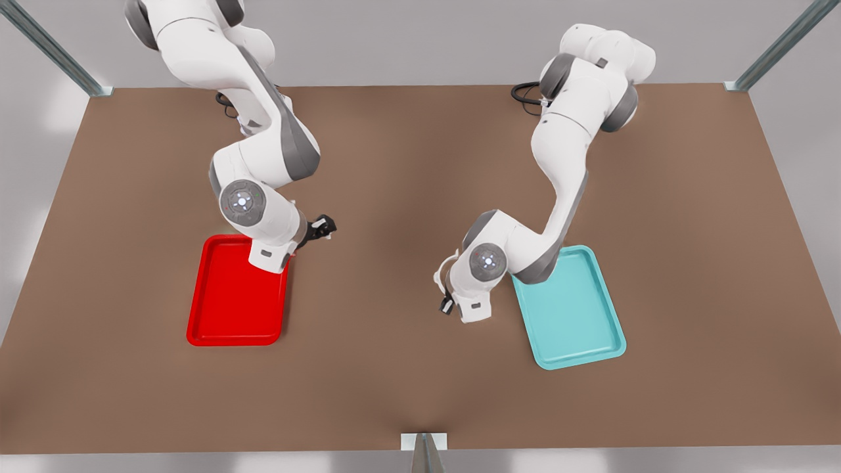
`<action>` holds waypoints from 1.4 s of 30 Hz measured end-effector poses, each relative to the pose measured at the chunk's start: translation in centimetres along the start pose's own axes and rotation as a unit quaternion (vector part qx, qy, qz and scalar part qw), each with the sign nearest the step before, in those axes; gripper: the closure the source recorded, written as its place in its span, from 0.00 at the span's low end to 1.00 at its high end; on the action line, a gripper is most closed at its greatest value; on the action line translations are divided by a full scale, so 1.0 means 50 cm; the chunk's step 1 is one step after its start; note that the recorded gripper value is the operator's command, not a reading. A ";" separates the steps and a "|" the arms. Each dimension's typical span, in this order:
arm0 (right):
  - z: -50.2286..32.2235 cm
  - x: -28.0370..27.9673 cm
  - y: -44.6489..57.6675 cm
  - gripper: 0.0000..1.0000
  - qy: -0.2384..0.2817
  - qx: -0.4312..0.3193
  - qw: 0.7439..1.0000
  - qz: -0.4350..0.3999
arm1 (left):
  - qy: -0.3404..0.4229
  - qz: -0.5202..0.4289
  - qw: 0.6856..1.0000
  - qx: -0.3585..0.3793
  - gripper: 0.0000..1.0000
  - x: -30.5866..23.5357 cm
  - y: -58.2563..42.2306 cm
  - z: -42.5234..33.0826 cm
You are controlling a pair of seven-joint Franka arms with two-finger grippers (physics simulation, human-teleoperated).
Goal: Take the drainage pipe clamp from the left arm, pass it to the right arm, and place it in the plate on the right side
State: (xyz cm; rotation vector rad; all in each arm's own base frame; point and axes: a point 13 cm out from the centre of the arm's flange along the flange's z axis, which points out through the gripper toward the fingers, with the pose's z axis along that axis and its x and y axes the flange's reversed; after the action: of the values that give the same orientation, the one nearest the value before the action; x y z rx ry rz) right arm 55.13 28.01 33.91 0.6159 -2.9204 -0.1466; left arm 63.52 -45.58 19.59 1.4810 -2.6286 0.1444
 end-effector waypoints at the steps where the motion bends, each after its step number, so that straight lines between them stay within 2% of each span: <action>1: 0.015 0.007 0.006 0.00 -0.007 -0.003 1.000 0.007 | 0.001 -0.001 1.000 0.002 0.79 0.029 -0.006 0.005; 7: 0.087 0.026 0.035 0.00 -0.059 -0.032 0.996 0.053 | 0.001 -0.025 1.000 0.007 0.79 0.145 -0.012 0.023; 18: 0.199 0.014 0.172 0.00 -0.090 -0.076 0.989 0.084 | 0.006 -0.147 0.989 0.022 0.79 0.174 -0.025 0.012; 29: 0.204 -0.044 0.258 0.00 -0.130 -0.097 0.982 0.096 | 0.013 -0.189 0.981 0.034 0.79 0.208 -0.033 0.010; 35: 0.217 -0.077 0.284 0.00 -0.139 -0.102 0.980 0.100 | 0.014 -0.200 0.979 0.035 0.79 0.230 -0.031 0.012; 42: 0.237 -0.062 0.291 0.00 -0.139 -0.101 0.980 0.104 | 0.015 -0.214 0.976 0.036 0.79 0.230 -0.031 0.012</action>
State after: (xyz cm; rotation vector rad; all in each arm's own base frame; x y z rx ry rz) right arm 50.21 43.27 23.68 0.2734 -3.1547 -0.5353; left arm 58.92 -56.20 20.80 2.0087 -2.2348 0.2173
